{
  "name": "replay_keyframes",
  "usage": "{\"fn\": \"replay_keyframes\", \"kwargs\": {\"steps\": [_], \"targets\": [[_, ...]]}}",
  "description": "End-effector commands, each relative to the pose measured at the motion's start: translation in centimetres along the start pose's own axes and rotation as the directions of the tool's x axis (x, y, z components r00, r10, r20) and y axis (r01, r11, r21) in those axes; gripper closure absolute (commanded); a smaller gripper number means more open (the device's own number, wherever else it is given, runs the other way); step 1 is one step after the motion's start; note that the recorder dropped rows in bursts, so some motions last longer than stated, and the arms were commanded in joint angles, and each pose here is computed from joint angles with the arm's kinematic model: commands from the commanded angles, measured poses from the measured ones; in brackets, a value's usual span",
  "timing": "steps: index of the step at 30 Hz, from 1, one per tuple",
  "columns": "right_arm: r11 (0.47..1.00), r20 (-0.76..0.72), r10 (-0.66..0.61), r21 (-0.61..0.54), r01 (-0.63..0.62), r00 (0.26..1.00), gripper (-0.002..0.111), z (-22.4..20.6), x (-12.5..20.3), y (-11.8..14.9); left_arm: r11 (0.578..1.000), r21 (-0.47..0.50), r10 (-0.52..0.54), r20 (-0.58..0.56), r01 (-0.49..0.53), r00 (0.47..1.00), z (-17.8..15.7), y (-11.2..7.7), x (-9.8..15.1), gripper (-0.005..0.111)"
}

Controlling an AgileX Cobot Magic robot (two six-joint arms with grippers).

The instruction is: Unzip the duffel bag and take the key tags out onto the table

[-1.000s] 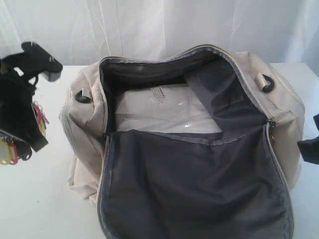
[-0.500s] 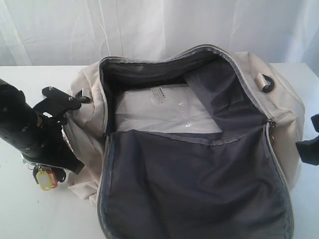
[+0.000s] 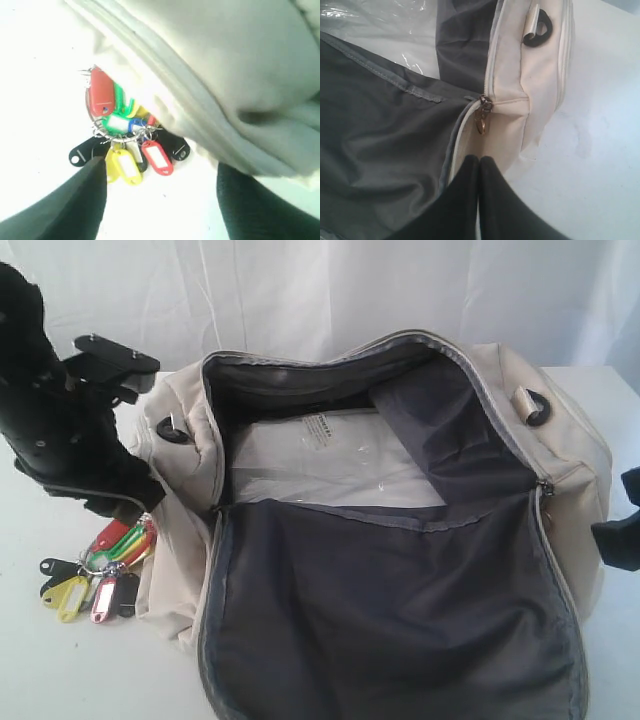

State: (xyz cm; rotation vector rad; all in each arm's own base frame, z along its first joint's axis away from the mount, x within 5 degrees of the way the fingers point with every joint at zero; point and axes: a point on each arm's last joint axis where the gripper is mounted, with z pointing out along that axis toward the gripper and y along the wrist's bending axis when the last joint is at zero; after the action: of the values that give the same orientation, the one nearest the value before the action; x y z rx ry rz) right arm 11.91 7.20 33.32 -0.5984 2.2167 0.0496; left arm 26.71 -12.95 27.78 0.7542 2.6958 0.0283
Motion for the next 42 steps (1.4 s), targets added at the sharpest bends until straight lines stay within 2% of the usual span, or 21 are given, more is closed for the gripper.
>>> {"fn": "replay_keyframes", "kwargs": {"steps": [1,4,7,10,13,14,22,30,32,37,42], "targets": [[1.0,0.012,0.004,-0.006,-0.004,1.0,0.108,0.0,0.0,0.1,1.0,0.014,0.011,-0.01,-0.011,1.0,-3.8,0.0,1.6,0.041],[1.0,0.015,0.004,-0.007,-0.004,1.0,0.108,0.0,0.0,0.1,0.999,0.045,-0.007,-0.02,0.008,1.0,-6.1,-0.2,3.1,0.05],[1.0,0.019,0.004,-0.009,-0.004,1.0,0.108,0.0,0.0,0.1,0.996,0.084,0.006,0.024,-0.008,1.0,-8.8,-0.5,4.7,0.066],[1.0,0.024,0.004,-0.011,-0.004,1.0,0.108,0.0,-0.1,0.1,0.993,0.111,0.013,0.093,-0.024,0.996,-11.8,-0.7,6.7,0.088],[1.0,0.035,0.004,-0.015,-0.004,0.999,0.108,0.0,-0.2,0.1,0.994,0.107,0.008,0.141,-0.023,0.99,-14.1,-0.6,8.9,0.105],[1.0,0.037,0.004,-0.015,-0.004,0.999,0.108,0.0,-0.2,0.1,0.994,0.106,0.007,0.155,-0.024,0.988,-14.7,-0.6,9.5,0.107],[1.0,0.039,0.004,-0.016,-0.004,0.999,0.108,0.0,-0.2,0.1,0.995,0.094,-0.005,0.289,-0.024,0.957,-18.1,-0.6,13.0,0.107],[1.0,0.039,0.004,-0.016,-0.004,0.999,0.108,0.0,-0.2,0.1,0.996,0.089,-0.006,0.317,-0.023,0.948,-18.7,-0.6,13.6,0.107],[1.0,0.041,0.004,-0.017,-0.004,0.999,0.108,0.0,-0.2,0.2,0.998,0.054,-0.002,0.318,-0.016,0.948,-18.7,-0.3,13.8,0.107],[1.0,0.041,0.004,-0.017,-0.004,0.999,0.108,0.0,-0.2,0.2,0.99,0.002,-0.135,0.352,0.143,0.926,-19.5,1.2,15.1,0.107],[1.0,0.041,0.004,-0.017,-0.004,0.999,0.108,0.0,-0.2,0.2,0.92,-0.096,-0.308,0.418,0.379,0.854,-20.9,2.4,17.7,0.107]]}}
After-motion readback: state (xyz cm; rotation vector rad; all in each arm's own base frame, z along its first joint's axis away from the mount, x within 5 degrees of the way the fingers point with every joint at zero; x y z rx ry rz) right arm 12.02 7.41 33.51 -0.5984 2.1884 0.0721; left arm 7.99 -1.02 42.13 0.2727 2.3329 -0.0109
